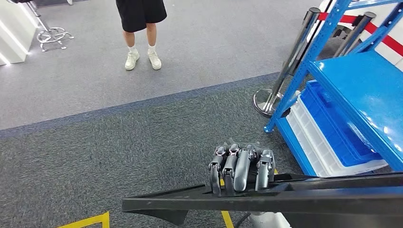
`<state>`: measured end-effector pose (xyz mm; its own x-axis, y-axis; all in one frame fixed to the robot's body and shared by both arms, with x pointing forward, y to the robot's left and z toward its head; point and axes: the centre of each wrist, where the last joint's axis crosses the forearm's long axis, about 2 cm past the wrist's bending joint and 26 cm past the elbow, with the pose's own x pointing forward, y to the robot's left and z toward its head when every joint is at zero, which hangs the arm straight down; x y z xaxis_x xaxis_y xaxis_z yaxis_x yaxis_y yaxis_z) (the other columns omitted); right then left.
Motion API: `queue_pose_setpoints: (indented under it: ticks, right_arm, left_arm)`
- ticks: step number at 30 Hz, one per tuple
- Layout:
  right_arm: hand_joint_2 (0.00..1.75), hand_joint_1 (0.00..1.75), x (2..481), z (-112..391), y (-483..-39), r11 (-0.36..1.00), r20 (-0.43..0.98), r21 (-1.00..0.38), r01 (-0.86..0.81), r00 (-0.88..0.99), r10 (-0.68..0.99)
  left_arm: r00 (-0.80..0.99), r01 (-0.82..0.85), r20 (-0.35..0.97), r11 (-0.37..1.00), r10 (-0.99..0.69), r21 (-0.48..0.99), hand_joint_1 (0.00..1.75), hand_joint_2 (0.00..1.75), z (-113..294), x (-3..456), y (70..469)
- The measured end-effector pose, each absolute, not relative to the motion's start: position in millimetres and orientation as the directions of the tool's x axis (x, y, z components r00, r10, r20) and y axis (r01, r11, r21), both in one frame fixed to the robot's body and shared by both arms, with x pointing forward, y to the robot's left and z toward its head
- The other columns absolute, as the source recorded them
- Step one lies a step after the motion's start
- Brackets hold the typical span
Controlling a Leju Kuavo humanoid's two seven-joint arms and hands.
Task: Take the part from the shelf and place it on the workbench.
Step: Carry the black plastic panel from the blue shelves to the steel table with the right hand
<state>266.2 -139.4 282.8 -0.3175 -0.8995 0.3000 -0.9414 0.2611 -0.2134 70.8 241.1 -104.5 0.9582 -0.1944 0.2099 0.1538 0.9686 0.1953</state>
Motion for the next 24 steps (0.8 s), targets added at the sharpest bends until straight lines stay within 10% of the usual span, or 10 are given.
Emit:
queue_pose_setpoints:
  ticks: [24]
  right_arm:
    - [1.75,1.75,263.1,273.8,-141.6,0.263,0.328,-0.229,-0.937,-0.329,-0.886]
  left_arm:
    - [0.955,0.167,0.211,0.965,-0.210,0.203,0.00,1.75,-104.2,72.3,240.8]
